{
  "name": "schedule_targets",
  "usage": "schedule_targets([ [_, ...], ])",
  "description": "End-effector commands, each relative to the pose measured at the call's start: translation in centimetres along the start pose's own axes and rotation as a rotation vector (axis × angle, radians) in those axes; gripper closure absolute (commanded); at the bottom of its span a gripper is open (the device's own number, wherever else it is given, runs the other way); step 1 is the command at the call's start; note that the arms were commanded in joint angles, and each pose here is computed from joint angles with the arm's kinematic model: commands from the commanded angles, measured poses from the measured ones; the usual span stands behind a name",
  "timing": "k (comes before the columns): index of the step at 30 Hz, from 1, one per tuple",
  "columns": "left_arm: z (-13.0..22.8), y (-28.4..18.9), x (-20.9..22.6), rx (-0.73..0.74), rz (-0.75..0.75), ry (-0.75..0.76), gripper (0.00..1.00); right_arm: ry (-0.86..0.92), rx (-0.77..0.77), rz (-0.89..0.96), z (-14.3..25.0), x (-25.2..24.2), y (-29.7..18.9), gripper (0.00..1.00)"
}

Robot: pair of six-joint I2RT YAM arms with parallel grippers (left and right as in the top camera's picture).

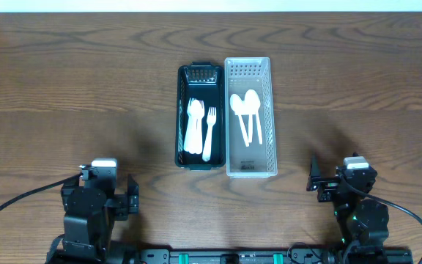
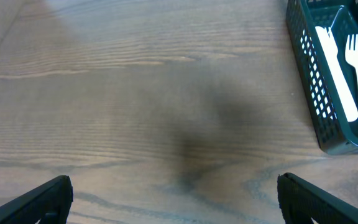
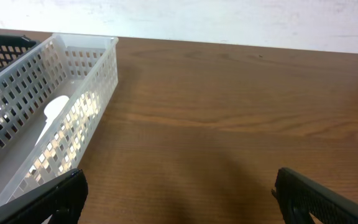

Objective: Pack container

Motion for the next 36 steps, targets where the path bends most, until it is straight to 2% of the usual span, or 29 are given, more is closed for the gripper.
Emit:
schedule_targets([
  [1, -0.3, -0.6, 0.0, -0.046, 0.022, -0.011, 0.02, -0.016, -0.001, 0.006, 0.1, -0.1, 0.0, 0.01],
  [3, -0.5, -1.7, -0.3, -0.103, 0.079, -0.038, 0.02, -0.016, -0.001, 0.006, 0.1, -0.1, 0.0, 0.01],
  [9, -1.6, -3.2, -0.1, -0.333, 0.127, -0.113, 0.02, -0.016, -0.001, 0.006, 0.1, -0.1, 0.0, 0.01],
  [15, -5.2, -1.3, -1.3, -0.590, 0.193, -0.149, 0.02, -0.016, -0.001, 0.006, 0.1, -0.1, 0.0, 0.01],
  [19, -5.8, 0.6, -2.0, -0.715, 0.237, -0.156, 0.02, -0.016, -0.001, 0.006, 0.1, -0.1, 0.0, 0.01],
  [22, -4.5, 2.7, -2.6, -0.721, 0.260, -0.148, 0.02, -0.016, -0.001, 0.006, 0.1, -0.1, 0.0, 0.01],
  [27, -1.9, 5.1, -4.0, -0.637, 0.345, -0.126, 0.02, -0.016, -0.001, 0.006, 0.1, -0.1, 0.0, 0.01],
  [32, 1.7, 7.4, -4.9, -0.443, 0.384, -0.131, 0.02, -0.016, -0.001, 0.006, 0.1, -0.1, 0.0, 0.01],
  [36, 1.5, 7.3, -4.7, -0.459, 0.368, -0.105, 0.02, -0.016, -0.001, 0.006, 0.1, -0.1, 0.0, 0.01],
])
Point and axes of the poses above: each gripper's point midway between its finger pads, its own y axis out along the fingers, its own x axis along the line the jaws close on, z = x × y, the point moved 3 cm from there along -y, back along the fingers, and after that the axes turned 13 degrees about -y, right-handed, at the moved point
